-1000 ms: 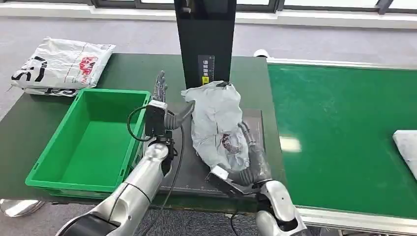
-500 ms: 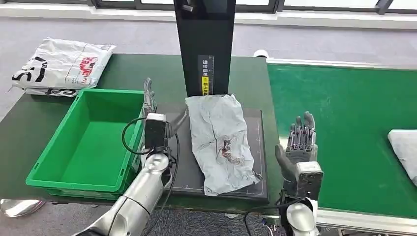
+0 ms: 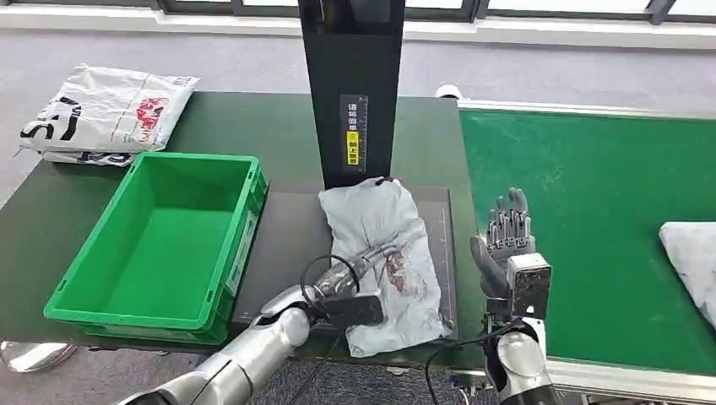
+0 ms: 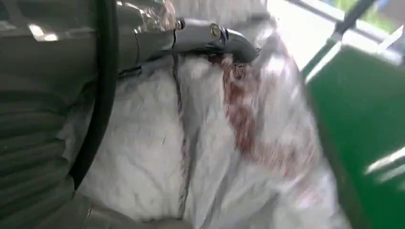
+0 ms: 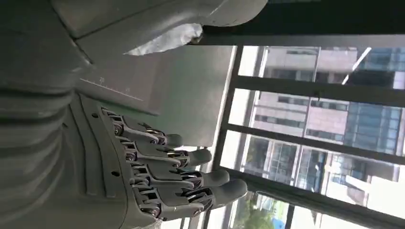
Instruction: Moved the parcel from conveyor to table for the left to box.
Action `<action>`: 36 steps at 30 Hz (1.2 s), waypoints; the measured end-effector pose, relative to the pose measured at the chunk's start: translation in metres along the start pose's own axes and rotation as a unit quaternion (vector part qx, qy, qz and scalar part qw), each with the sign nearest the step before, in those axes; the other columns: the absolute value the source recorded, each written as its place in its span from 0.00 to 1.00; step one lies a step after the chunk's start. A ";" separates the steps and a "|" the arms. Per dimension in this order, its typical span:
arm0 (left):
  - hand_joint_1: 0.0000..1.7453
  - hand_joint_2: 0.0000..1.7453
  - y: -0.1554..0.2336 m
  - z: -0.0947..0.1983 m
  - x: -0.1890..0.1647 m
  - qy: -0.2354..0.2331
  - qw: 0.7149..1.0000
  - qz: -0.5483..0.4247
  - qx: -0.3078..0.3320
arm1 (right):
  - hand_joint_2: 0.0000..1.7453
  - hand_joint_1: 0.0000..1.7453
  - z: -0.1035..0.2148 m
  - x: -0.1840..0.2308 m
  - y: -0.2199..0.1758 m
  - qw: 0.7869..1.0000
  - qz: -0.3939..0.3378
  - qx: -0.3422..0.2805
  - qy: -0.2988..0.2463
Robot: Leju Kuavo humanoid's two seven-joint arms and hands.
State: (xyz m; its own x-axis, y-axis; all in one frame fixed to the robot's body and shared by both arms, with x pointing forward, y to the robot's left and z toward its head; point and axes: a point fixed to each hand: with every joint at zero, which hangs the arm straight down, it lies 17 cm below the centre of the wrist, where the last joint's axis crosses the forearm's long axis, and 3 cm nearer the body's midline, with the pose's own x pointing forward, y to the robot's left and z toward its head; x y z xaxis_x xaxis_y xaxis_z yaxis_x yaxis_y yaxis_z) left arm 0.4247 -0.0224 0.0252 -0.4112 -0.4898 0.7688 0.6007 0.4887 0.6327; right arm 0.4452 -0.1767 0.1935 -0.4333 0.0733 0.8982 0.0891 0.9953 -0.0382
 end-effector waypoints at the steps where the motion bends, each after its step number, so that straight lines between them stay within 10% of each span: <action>1: 0.00 1.00 -0.008 0.002 -0.003 0.004 1.000 -0.008 -0.015 | 1.00 0.00 0.000 -0.001 0.000 1.000 0.002 0.001 0.001; 4: 0.14 1.00 -0.021 0.006 -0.010 0.013 0.998 -0.031 -0.060 | 1.00 0.00 0.000 -0.002 0.001 1.000 0.004 0.006 0.005; 5: 1.00 1.00 -0.027 0.008 -0.013 0.019 0.996 -0.037 -0.080 | 1.00 0.00 0.000 -0.003 0.001 1.000 0.004 0.008 0.007; 36: 1.00 1.00 0.008 -0.005 -0.022 0.039 0.988 -0.121 -0.088 | 1.00 0.00 0.006 -0.010 0.004 0.999 0.016 0.020 0.019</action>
State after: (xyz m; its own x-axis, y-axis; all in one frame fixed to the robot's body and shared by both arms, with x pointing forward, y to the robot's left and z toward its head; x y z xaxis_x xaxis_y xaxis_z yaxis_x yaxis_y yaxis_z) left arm 0.4418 -0.0117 0.0126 -0.5073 -0.6352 0.5823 0.6033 0.2207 0.7663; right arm 0.4441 -0.1729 0.1815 -0.3962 0.1041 0.9122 0.0657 0.9942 -0.0849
